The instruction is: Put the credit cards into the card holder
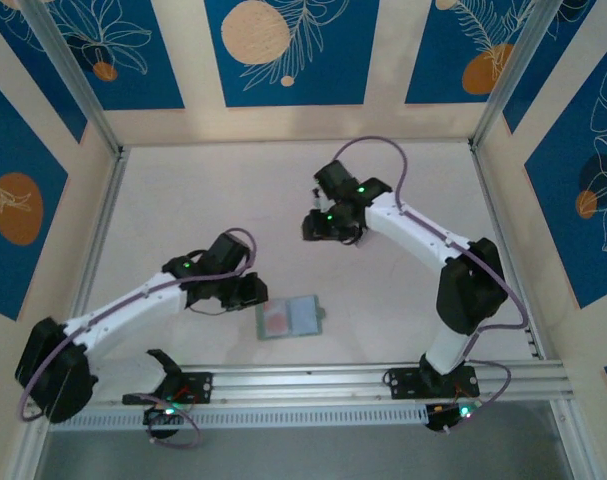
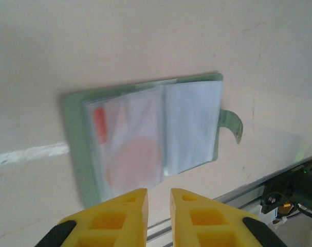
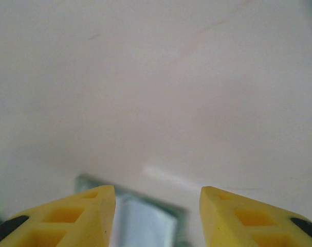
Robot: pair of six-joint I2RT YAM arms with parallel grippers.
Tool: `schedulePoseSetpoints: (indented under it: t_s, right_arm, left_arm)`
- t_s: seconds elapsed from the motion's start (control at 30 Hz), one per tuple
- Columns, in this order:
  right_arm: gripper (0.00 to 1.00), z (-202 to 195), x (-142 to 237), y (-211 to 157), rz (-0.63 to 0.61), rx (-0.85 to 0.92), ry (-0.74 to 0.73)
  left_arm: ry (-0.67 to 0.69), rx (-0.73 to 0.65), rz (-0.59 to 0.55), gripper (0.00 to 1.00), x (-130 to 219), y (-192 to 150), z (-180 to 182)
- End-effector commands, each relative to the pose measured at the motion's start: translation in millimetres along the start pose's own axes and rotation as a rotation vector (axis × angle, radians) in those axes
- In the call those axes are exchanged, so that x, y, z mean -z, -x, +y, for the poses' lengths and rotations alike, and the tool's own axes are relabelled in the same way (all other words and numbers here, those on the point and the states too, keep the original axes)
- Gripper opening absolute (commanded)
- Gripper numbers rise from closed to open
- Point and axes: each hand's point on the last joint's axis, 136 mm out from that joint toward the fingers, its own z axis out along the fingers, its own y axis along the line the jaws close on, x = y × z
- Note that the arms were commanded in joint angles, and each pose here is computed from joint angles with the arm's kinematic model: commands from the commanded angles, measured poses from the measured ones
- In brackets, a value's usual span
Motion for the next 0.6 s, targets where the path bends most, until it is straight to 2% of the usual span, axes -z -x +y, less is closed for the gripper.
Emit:
schedulePoseSetpoints:
  t_s: [0.0,0.17,0.4,0.57]
  right_arm:
    - [0.47,-64.7,19.1,17.2,-0.036,-0.005,-0.273]
    - [0.52,-112.9,26.3,50.7,-0.068,0.014,-0.484]
    - [0.57,-140.6,3.0,72.2,-0.016,0.11,-0.621]
    - [0.57,-148.5,-14.9,74.2,0.018,0.137,-0.643]
  left_arm:
    - [0.03,-0.079,0.023,0.17,-13.1,3.9,-8.3]
    - [0.033,-0.111,0.058,0.17,-30.8,2.8,-8.1]
    - [0.036,-0.111,0.096,0.17,-49.4,-1.3,-1.2]
    - [0.035,-0.1,0.101,0.17,-54.5,-3.9,3.3]
